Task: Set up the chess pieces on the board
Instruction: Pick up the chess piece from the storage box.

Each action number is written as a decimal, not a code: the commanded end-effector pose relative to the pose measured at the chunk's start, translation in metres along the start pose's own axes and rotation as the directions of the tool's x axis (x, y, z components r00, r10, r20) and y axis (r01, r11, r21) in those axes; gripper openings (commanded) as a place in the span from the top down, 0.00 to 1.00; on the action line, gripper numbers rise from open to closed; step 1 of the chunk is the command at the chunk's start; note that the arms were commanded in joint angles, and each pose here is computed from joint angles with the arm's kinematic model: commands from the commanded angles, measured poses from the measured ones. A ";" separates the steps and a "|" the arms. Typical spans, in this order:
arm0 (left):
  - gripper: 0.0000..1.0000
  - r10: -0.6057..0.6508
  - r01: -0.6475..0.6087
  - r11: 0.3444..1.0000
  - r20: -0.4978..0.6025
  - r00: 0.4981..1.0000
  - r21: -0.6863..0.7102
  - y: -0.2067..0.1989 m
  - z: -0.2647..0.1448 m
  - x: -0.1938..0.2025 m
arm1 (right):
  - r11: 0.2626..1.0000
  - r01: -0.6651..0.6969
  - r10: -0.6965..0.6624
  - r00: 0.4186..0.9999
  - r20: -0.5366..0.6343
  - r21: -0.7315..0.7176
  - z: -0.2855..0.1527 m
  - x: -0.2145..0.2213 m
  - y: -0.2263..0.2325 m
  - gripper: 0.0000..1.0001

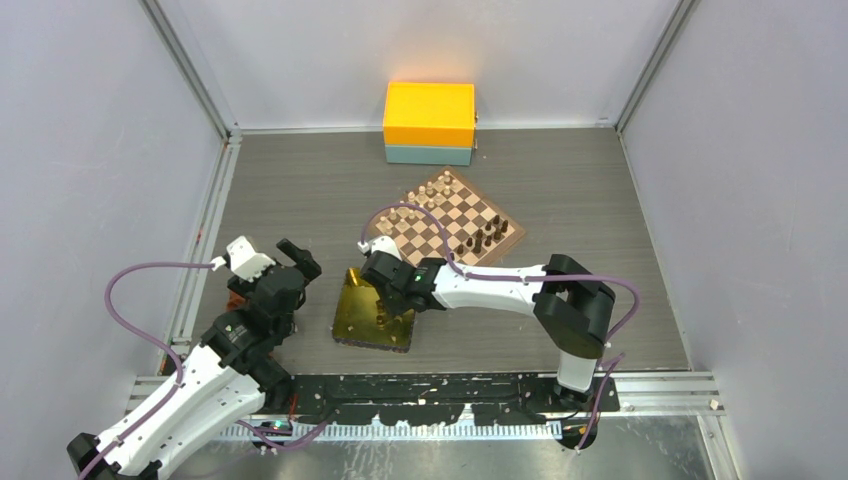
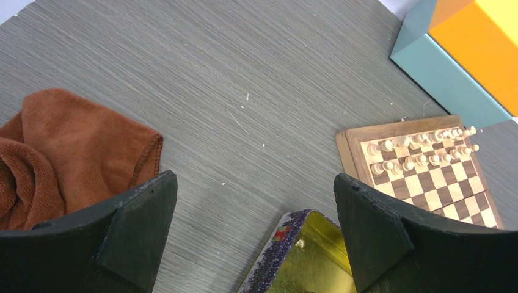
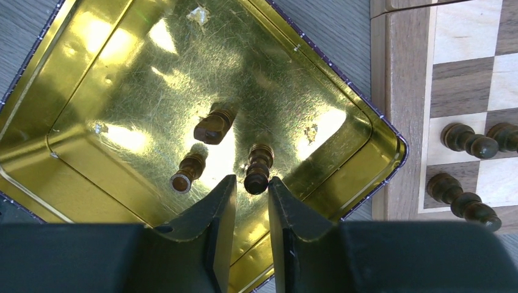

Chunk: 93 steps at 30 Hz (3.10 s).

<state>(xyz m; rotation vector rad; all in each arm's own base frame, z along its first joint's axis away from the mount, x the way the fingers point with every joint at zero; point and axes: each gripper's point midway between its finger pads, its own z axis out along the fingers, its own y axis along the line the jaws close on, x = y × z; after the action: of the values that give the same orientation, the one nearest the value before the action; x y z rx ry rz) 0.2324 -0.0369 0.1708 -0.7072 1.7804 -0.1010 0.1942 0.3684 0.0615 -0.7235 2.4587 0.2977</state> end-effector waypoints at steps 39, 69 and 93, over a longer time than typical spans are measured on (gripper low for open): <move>0.00 -0.037 0.037 0.999 0.026 0.999 0.007 -0.002 -0.001 -0.006 | 1.000 -0.018 0.018 0.999 0.041 0.005 -0.002 -0.009 0.002 0.94; 0.00 -0.038 0.038 0.999 0.024 0.999 0.006 -0.002 -0.001 -0.005 | 1.000 -0.025 0.024 0.995 0.094 0.010 -0.016 -0.021 -0.002 0.98; 0.00 -0.037 0.036 0.999 0.025 0.999 0.015 -0.009 0.000 -0.008 | 1.000 -0.031 0.029 0.979 0.200 0.004 -0.049 -0.055 -0.005 0.98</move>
<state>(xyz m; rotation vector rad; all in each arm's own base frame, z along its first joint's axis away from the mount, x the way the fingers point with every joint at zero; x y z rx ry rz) 0.2323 -0.0374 0.1675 -0.7048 1.7893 -0.0962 0.2021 0.3617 0.0832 -0.6803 2.3926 0.2874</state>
